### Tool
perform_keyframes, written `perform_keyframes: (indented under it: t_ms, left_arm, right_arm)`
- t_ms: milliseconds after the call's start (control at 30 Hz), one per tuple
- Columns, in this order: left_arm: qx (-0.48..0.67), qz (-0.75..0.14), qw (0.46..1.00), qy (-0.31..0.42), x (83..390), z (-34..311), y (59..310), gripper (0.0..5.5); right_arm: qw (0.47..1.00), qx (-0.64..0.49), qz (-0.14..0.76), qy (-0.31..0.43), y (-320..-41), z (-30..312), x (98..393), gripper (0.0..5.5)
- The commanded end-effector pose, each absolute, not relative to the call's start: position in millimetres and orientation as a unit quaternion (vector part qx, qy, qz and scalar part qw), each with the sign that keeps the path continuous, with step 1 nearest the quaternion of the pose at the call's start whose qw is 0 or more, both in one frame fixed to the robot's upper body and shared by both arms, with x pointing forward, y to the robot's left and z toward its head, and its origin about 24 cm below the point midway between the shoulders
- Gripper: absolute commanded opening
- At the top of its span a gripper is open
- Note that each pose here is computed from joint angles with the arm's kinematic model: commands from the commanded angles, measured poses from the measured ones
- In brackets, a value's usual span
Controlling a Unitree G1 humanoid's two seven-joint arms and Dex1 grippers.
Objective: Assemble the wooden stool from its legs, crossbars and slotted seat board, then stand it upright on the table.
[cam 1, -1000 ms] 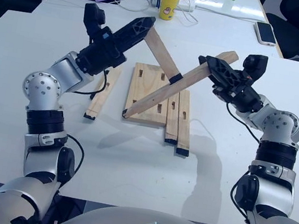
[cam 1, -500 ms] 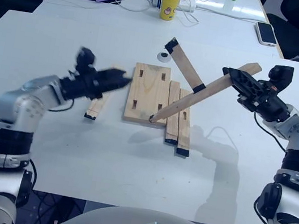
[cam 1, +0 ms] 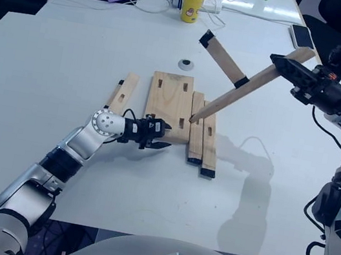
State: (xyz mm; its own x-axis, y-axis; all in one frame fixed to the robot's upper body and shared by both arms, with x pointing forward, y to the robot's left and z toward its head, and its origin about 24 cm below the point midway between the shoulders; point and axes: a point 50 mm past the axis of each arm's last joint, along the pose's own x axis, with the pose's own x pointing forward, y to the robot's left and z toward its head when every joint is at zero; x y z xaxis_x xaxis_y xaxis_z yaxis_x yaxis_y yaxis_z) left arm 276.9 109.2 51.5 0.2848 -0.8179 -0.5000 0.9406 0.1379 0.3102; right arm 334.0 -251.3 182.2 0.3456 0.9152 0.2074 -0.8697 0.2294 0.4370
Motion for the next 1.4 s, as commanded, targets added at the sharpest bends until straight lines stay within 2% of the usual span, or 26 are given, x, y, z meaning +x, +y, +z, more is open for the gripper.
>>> perform_keyframes:
  t_ms: [33,267,567,833,1133,1400]
  left_arm:
    - [0.299,-0.584,0.744,0.125,281.6,45.6,110.8,2.60]
    - [0.299,-0.574,0.744,0.165,284.0,31.0,118.4,2.60]
    - [0.282,-0.587,0.734,0.191,276.5,20.9,119.5,2.60]
    - [0.271,-0.599,0.725,0.204,270.1,20.0,121.0,2.60]
    - [0.269,-0.609,0.713,0.220,263.4,17.3,121.9,2.60]
    - [0.264,-0.603,0.719,0.222,261.6,16.0,121.5,2.60]
  right_arm:
    - [0.776,0.228,0.588,0.027,-233.1,181.4,341.5,2.05]
    - [0.784,0.160,0.598,0.032,-218.4,173.0,348.8,2.05]
    - [0.767,0.114,0.631,0.029,-210.5,189.3,357.2,2.05]
    - [0.762,0.056,0.641,0.074,-206.9,179.8,361.2,2.05]
    - [0.748,-0.011,0.659,0.074,-189.5,181.5,366.4,2.05]
    - [0.722,-0.038,0.680,0.122,-188.0,170.9,356.8,2.05]
